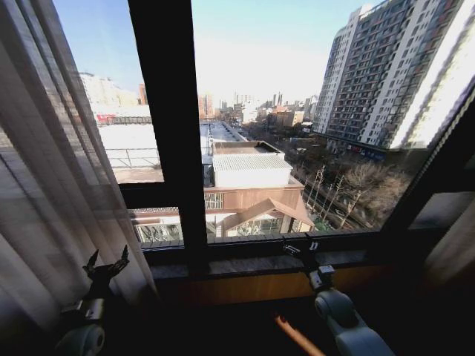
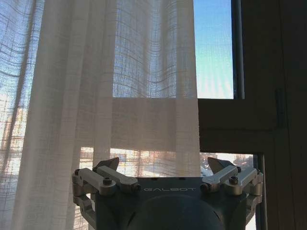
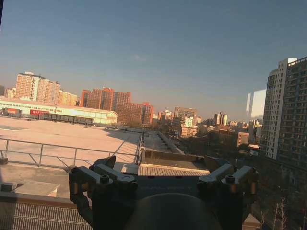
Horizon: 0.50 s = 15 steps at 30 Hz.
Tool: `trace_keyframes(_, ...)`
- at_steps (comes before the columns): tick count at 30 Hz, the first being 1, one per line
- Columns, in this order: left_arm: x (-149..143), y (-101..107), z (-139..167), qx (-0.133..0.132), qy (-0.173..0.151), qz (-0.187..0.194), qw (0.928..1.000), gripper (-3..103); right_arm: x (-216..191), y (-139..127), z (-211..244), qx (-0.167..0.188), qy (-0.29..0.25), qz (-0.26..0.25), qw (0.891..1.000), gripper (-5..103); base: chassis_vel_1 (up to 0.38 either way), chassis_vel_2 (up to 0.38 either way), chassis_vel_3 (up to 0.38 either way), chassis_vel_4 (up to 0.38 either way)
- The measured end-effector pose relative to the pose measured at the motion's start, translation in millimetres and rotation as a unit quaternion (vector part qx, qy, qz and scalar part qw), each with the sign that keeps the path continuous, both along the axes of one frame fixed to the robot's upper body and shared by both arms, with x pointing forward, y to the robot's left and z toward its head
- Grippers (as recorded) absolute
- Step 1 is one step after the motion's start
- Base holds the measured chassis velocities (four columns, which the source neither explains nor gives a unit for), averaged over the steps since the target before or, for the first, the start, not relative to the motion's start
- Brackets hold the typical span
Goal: Open the curtains by pulling them apart, changing their state from closed to fully open.
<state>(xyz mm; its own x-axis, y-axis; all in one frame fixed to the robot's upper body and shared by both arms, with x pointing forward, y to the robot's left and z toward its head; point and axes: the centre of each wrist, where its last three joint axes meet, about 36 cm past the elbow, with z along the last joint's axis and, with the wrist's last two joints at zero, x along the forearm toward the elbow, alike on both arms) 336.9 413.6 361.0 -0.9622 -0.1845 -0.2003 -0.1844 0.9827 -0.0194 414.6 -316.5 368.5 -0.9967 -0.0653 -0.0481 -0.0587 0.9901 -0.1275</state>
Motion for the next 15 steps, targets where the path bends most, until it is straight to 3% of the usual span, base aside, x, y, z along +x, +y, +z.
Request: trace_keyframes(15,0.0,0.0,0.0,0.000,0.000,0.000,1.0000,100,0.0,0.0,0.0,0.000,0.000,0.000,1.000,100,0.000,0.000,0.000,0.000)
